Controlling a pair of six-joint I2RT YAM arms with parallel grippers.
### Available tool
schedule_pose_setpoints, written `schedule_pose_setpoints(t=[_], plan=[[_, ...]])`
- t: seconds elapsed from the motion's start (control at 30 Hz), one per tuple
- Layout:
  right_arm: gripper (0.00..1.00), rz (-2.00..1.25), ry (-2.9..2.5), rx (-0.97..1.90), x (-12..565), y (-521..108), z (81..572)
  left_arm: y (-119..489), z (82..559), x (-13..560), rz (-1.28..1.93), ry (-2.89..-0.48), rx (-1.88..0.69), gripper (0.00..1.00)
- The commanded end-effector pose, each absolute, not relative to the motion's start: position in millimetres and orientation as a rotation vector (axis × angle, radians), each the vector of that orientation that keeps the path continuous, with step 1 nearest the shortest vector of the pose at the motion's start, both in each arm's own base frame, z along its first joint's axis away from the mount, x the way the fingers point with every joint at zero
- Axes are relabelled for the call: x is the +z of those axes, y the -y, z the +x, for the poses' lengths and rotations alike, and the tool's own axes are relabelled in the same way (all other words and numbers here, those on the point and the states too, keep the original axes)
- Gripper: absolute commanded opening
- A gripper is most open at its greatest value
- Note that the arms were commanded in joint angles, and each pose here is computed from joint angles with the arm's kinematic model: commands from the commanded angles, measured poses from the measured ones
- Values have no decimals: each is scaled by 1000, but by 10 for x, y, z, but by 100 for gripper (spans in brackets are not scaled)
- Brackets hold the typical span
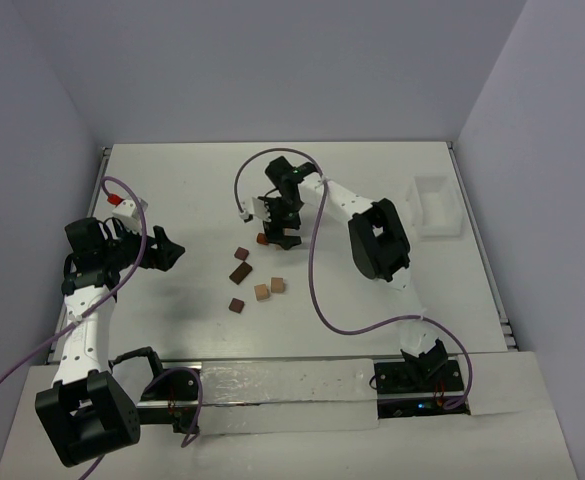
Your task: Build the wood block tower
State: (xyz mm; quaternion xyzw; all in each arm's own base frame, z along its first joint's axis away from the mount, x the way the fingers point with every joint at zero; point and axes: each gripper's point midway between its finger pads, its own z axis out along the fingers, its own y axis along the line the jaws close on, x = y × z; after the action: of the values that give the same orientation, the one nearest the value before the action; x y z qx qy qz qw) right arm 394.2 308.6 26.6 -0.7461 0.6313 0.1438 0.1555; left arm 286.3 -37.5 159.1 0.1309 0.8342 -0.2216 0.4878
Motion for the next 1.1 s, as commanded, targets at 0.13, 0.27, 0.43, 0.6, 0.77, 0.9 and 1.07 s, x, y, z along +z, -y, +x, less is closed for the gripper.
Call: schedule_pose_setpoints(t=[0.13, 0.27, 0.43, 0.6, 0.77, 0.9, 1.07], plan=[[100, -2135, -1788, 386, 333, -3186, 3977, 335, 2932, 1685, 331, -1986, -510, 99], [100, -2128, -1795, 380, 332, -3195, 3987, 336, 2931, 1678, 329, -1988, -512, 99], [100, -2128, -1805, 368, 312, -3205, 3994, 341, 2931, 1681, 331, -1988, -514, 99], [100, -2128, -1808, 372, 304, -3229, 3978, 338, 2934, 1674, 330, -1989, -513, 99], [100, -2136, -1807, 382, 288, -3260, 3936, 331, 2934, 1663, 327, -1994, -511, 99], [100, -2135, -1811, 383, 278, -3266, 3934, 328, 2942, 1677, 327, -1990, -510, 99], [100, -2126, -1816, 374, 276, -3273, 3951, 335, 2938, 1667, 325, -1994, -514, 99]])
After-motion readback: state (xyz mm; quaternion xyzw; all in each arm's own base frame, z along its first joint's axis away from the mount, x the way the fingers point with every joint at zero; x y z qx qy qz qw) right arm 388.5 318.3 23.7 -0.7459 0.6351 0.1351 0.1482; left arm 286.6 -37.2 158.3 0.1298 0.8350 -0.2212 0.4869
